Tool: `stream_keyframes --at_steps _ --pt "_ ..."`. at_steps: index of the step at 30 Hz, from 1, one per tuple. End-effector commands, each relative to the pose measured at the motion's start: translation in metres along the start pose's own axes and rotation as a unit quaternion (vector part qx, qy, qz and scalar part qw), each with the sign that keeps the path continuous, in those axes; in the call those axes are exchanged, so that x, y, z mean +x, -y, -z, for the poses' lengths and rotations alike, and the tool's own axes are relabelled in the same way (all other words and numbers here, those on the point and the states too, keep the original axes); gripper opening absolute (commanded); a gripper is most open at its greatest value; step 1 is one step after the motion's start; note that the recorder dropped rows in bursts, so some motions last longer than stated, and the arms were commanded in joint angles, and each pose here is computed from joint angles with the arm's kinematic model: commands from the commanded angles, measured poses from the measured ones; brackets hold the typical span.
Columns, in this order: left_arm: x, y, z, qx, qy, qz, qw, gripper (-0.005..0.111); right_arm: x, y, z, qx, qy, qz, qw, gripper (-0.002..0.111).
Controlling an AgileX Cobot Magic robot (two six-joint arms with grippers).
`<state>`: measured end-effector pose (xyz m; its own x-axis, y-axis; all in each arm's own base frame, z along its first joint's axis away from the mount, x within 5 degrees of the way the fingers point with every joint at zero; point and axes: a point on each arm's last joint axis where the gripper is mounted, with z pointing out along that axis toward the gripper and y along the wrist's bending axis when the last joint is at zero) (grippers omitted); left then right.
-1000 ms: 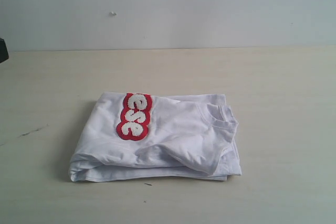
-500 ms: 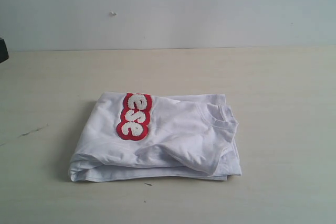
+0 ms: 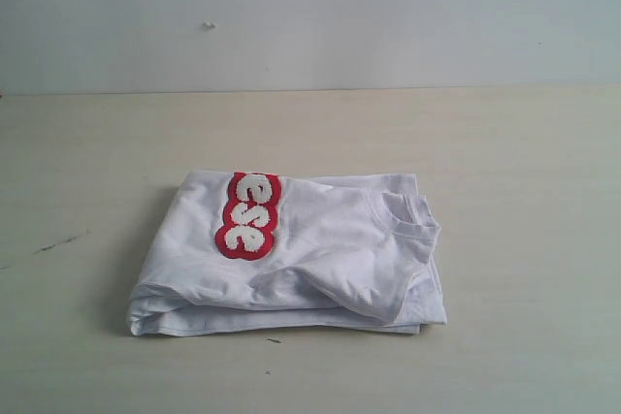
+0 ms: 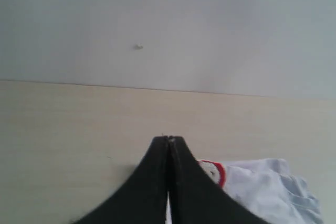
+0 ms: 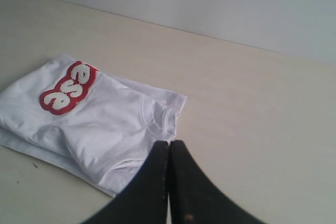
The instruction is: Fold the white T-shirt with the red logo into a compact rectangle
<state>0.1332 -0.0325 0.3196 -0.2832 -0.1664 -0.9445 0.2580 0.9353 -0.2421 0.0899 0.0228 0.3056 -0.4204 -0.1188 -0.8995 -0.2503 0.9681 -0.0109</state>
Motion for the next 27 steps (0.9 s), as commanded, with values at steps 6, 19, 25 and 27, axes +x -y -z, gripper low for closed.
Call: stream_keyframes --at_steps 6,19,25,27 --pt "-0.001 -0.007 0.028 -0.069 0.025 -0.02 0.997 0.0 0.001 0.0 0.0 -0.002 0.002 -0.002 1.0 0.0" --pt "0.027 -0.013 0.071 -0.133 0.04 -0.125 0.982 0.0 0.001 0.0 0.0 -0.002 0.002 -0.002 1.0 0.0" --pt "0.068 -0.023 0.073 -0.14 0.059 -0.114 0.982 0.0 0.001 0.0 0.0 -0.002 0.002 -0.002 1.0 0.0" --pt "0.078 -0.025 0.072 -0.139 0.059 -0.114 0.982 0.0 0.001 0.0 0.0 -0.002 0.002 -0.002 1.0 0.0"
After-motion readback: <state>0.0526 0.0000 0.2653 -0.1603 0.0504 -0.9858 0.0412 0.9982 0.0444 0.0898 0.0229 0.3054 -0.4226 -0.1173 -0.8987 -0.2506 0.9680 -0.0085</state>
